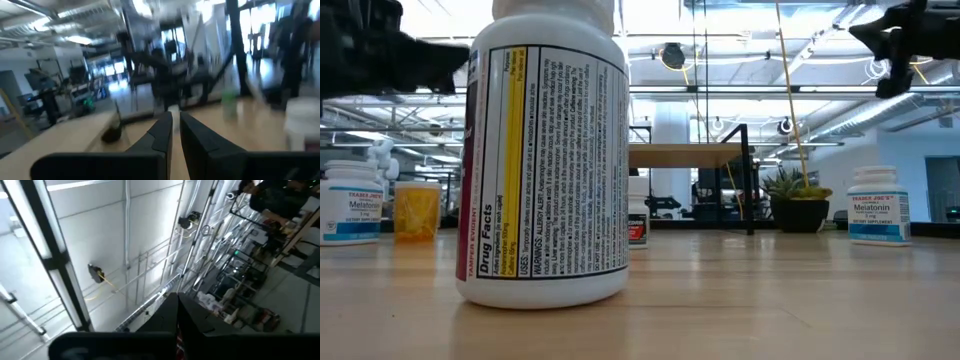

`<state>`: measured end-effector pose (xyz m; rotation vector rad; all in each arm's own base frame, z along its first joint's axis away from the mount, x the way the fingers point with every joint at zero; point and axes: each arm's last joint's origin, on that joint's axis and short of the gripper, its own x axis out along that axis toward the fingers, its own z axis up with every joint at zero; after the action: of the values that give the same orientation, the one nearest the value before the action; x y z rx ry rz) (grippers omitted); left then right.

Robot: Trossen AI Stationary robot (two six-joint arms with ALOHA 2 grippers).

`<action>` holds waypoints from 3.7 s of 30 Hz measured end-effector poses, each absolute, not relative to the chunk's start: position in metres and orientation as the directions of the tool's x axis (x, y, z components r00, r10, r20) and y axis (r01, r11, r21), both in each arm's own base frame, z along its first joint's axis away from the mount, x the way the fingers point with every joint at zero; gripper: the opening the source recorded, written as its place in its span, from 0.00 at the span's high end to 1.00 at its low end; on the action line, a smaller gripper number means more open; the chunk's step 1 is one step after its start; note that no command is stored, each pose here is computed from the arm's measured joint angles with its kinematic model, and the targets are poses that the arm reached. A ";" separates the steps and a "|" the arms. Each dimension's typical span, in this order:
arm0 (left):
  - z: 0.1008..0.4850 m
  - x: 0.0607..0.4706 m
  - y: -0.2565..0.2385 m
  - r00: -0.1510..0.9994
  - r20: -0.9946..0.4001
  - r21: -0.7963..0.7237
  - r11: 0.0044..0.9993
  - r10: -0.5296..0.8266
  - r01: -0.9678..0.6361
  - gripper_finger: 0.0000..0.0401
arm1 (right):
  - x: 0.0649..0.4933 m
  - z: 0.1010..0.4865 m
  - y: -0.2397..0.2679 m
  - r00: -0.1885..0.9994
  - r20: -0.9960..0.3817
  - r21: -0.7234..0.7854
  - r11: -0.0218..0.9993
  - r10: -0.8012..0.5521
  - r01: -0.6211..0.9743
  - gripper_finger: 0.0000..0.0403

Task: Pick and place medicine bottles onto shelf by color
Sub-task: Put the top left white and blue pill bottle on the shelf

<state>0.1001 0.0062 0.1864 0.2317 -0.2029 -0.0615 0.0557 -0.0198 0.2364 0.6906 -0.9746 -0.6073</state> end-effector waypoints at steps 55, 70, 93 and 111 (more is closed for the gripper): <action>0.395 0.193 0.094 0.853 -0.240 0.054 0.884 0.464 -0.465 0.48 | 0.180 0.308 -0.072 0.897 -0.421 0.744 0.512 -0.139 0.429 0.30; 0.341 0.156 0.100 0.195 -0.930 -0.020 0.488 0.310 -0.872 0.42 | 0.175 0.307 -0.077 0.839 -0.444 0.663 0.516 -0.313 0.543 0.31; 0.228 0.122 0.139 -0.019 -0.965 -0.030 -0.180 0.263 -0.983 0.36 | 0.177 0.310 -0.077 0.867 -0.408 0.664 0.559 -0.286 0.497 0.31; 0.192 0.113 0.139 -0.013 -0.966 -0.018 -0.116 0.258 -0.993 0.36 | 0.177 0.310 -0.075 0.885 -0.407 0.704 0.540 -0.226 0.462 0.31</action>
<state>0.1132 0.1391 0.1920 -1.0969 0.9534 1.4048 0.1769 -0.0753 0.3103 0.9144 0.2825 -0.4157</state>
